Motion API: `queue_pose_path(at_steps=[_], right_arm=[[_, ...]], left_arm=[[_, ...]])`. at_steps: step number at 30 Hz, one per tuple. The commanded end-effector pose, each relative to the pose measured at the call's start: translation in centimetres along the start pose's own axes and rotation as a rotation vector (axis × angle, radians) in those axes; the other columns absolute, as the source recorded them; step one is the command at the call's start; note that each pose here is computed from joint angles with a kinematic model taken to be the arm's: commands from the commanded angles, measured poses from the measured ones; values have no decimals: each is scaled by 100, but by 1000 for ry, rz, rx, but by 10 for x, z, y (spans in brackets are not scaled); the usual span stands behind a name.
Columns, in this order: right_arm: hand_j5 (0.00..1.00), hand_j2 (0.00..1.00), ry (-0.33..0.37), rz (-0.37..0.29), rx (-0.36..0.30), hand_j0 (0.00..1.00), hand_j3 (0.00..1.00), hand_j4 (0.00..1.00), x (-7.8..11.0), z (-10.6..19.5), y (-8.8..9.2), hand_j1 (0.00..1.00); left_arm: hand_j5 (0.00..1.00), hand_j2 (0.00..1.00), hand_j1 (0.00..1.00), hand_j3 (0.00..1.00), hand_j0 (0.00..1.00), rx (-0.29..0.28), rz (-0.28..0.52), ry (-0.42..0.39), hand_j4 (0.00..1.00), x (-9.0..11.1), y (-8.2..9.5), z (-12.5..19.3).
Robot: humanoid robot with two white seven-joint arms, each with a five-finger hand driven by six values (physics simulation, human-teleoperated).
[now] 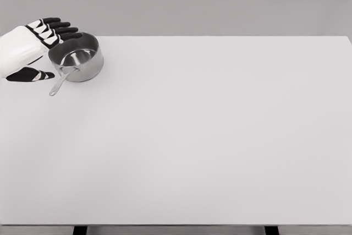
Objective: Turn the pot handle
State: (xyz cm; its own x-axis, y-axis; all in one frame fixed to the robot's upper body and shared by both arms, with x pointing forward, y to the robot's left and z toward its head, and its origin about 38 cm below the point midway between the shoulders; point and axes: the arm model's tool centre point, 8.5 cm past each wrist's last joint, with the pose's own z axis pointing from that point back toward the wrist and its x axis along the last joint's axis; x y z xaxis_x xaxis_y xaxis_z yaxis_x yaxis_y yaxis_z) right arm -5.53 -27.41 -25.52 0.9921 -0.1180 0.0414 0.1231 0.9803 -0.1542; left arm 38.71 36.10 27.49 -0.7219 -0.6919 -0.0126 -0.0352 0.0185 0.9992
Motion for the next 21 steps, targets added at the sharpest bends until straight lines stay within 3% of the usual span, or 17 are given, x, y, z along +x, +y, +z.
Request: queue_pose_path(at_steps=[1, 12, 13, 15, 18, 21], right_arm=[[100, 100, 3, 0, -6, 100, 100, 100, -1, 0, 0, 100], [100, 100, 0, -2, -4, 100, 100, 100, 0, 0, 0, 100], [100, 100, 2, -2, -4, 100, 100, 100, -1, 0, 0, 100], [100, 100, 1, -1, -4, 100, 100, 100, -1, 0, 0, 100], [100, 100, 2, -2, -4, 100, 100, 100, -1, 0, 0, 100], [100, 100, 2, -2, -4, 100, 100, 100, -1, 0, 0, 100]], left_arm=[[100, 100, 100, 100, 100, 2, 2, 0, 100, 0, 0, 0], [100, 100, 100, 100, 100, 20, -45, -8, 100, -1, 13, -9], [100, 100, 100, 100, 100, 37, -47, -34, 100, 6, 11, -23], [100, 100, 100, 100, 100, 19, -113, -96, 100, 20, 6, -59], [100, 100, 100, 100, 100, 26, -53, -92, 100, 23, -19, -80], [100, 100, 100, 100, 100, 20, -43, -76, 100, 24, -36, -92]])
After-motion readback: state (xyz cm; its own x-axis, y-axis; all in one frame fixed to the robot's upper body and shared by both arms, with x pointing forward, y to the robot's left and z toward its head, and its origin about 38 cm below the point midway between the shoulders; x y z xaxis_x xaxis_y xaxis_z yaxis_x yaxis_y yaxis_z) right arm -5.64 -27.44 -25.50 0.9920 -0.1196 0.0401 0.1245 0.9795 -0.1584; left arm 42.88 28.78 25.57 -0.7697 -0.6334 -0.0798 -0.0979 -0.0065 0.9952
